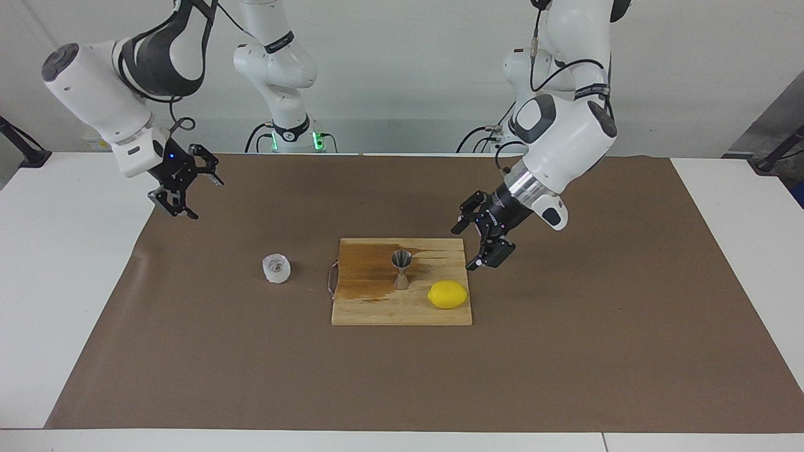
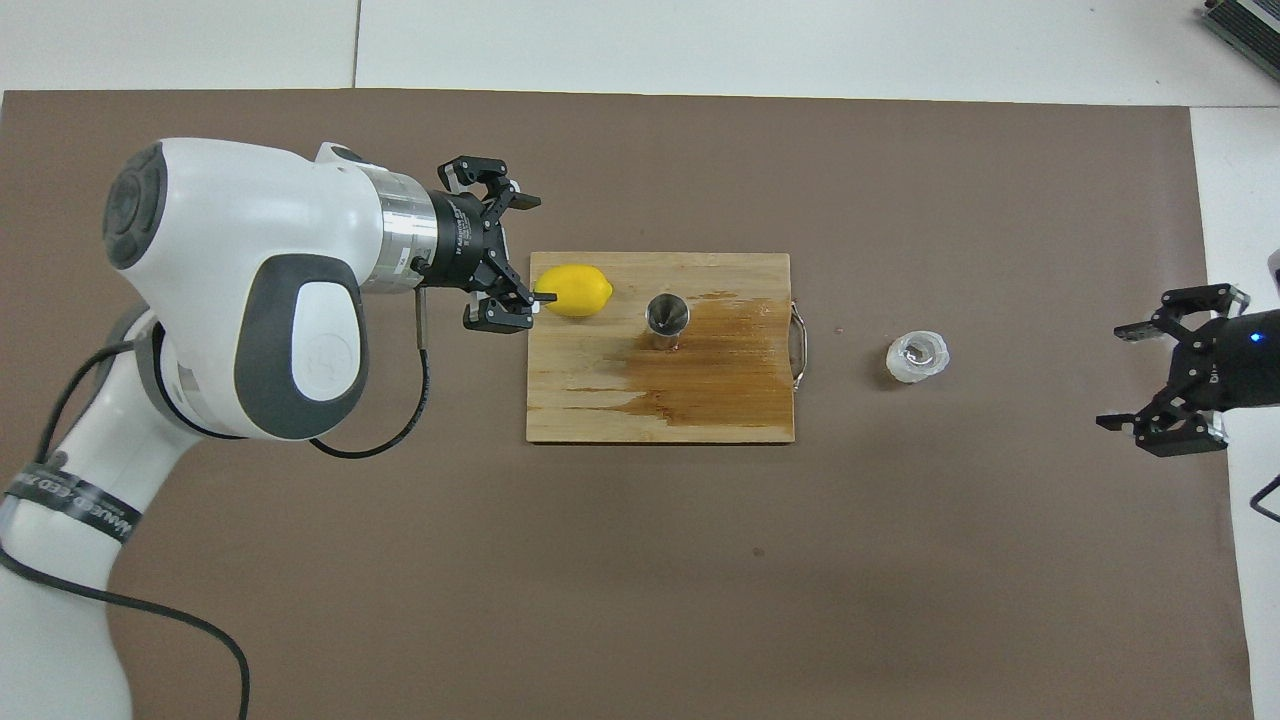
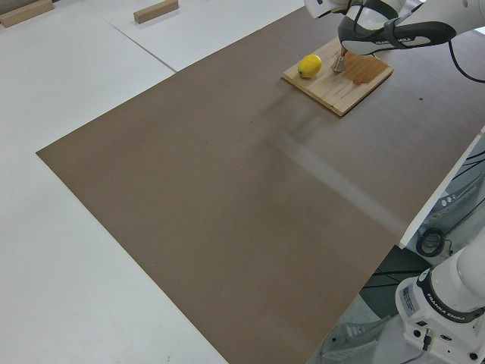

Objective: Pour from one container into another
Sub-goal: 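Withdraw the left gripper while the right gripper reaches the white cup, then grasp the white cup with the right gripper and lift it, then carry the white cup with the right gripper above the metal cup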

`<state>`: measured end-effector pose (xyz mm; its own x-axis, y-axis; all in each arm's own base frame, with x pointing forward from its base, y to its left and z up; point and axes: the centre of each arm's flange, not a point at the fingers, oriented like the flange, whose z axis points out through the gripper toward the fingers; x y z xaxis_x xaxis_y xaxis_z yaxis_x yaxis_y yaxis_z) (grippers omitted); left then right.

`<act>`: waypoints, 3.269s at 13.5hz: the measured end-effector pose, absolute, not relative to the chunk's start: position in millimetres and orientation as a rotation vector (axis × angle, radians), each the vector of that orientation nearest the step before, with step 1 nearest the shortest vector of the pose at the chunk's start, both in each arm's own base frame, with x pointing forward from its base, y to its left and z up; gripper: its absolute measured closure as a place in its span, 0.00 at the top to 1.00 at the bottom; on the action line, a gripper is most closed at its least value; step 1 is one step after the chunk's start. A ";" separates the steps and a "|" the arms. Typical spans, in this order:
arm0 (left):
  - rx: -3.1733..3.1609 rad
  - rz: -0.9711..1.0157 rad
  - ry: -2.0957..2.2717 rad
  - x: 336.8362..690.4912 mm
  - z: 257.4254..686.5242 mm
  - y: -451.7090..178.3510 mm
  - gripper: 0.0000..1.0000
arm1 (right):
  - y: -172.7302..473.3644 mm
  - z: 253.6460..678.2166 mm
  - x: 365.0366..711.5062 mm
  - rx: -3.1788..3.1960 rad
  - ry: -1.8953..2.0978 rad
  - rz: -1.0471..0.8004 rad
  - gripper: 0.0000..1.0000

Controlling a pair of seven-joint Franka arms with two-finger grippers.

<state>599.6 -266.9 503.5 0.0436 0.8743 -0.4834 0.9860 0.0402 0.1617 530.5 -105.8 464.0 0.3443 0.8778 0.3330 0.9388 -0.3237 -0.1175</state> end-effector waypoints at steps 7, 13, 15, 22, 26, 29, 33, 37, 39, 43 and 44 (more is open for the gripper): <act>2.520 0.102 1.336 606.6 529.7 -231.3 1.00 | -109.6 353.5 544.1 -2.039 -1.587 -0.709 1.00; 2.920 0.261 0.736 608.1 550.3 -163.9 1.00 | -90.7 290.3 526.7 -1.942 -1.438 -0.853 1.00; 2.981 0.273 0.562 605.4 555.9 -141.4 1.00 | -89.5 262.0 527.4 -1.898 -1.459 -0.903 1.00; 3.124 0.147 0.124 548.0 593.1 -99.4 1.00 | -59.8 233.0 540.0 -1.847 -1.487 -0.991 1.00; 3.138 0.173 -0.019 542.9 607.6 -70.5 1.00 | -57.0 228.8 542.3 -1.850 -1.496 -0.990 0.88; 3.138 0.197 -0.053 546.5 616.8 -57.2 1.00 | -56.2 236.0 550.3 -1.848 -1.516 -1.007 0.52; 3.139 0.188 -0.076 549.1 615.5 -54.7 1.00 | -29.7 255.1 572.3 -1.894 -1.515 -0.989 0.51; 3.144 0.153 -0.083 549.3 604.7 -48.3 1.00 | 34.6 305.9 593.5 -1.997 -1.471 -0.936 0.51; 3.144 0.149 -0.088 548.9 604.1 -50.1 1.00 | 72.1 339.9 599.3 -2.031 -1.498 -0.878 0.51; 3.144 0.142 -0.098 548.1 603.6 -53.7 1.00 | 133.0 400.0 606.1 -2.120 -1.578 -0.724 0.51; 3.144 0.141 -0.095 548.1 603.6 -52.6 1.00 | 152.3 410.9 604.3 -2.140 -1.582 -0.694 0.51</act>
<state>548.1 -52.6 603.6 0.9942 -0.0608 0.0892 -0.0601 -0.9981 -0.0101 604.3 152.3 410.9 0.2404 0.7649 0.5976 0.9576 -0.2875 -0.0173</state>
